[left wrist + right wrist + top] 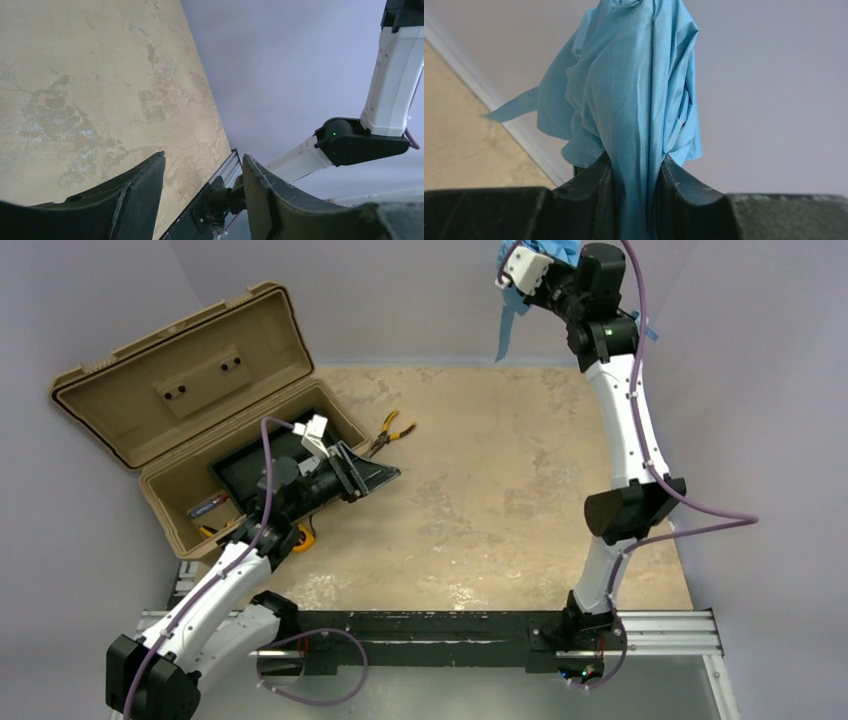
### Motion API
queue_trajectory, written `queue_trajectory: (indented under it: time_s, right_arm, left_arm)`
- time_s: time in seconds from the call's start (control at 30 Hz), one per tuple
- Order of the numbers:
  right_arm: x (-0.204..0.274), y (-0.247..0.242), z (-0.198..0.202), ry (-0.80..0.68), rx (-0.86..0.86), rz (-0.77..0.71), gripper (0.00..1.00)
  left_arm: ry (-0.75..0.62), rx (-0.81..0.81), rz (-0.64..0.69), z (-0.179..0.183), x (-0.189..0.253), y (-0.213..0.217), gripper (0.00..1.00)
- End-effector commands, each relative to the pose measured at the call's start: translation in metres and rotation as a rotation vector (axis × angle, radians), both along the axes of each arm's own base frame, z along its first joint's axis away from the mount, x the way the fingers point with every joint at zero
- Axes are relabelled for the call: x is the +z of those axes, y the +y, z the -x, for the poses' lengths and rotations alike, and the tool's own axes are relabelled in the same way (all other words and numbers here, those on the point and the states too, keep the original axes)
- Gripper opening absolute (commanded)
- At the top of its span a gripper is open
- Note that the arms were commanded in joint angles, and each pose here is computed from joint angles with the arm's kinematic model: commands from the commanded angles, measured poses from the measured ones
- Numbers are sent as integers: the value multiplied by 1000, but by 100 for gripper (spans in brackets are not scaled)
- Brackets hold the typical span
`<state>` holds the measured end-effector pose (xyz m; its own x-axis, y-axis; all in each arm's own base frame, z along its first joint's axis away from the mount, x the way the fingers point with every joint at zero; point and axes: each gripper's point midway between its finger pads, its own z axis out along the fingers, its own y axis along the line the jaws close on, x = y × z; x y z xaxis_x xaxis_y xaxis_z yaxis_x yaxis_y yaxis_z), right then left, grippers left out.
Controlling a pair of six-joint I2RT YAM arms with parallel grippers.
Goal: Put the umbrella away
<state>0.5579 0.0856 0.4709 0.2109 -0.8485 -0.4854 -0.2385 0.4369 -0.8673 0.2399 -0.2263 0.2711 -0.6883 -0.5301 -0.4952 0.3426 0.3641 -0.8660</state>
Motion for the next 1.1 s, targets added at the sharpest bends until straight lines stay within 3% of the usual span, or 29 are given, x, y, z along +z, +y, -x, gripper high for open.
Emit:
queue_trajectory:
  time_s: [0.0,0.2,0.33,0.7,0.83,0.93,1.07]
  right_arm:
    - [-1,24,40,-26,58,49,0]
    - [-162,43,80,182,128,213,0]
    - [-264,49,119,352,175,249,0]
    - [-347,74,232,583,371,213,0]
    - [-387,72,262,736,443,247,0]
    - [-414,74,280,876,500,263,0]
    - [-438,76,303,1033,570,274,0]
  left_arm:
    - [-23,-39,26,3,4,-3,56]
    - [-21,-59,13,9,0,-3,56]
    - [-14,-70,7,14,-4,-2,57]
    - [5,-120,-14,22,-15,-5,56]
    - [-14,-195,-25,28,-14,-12,57]
    - [-76,-273,-80,38,-10,-15,58]
    - [-282,-245,-279,53,-2,-6,59]
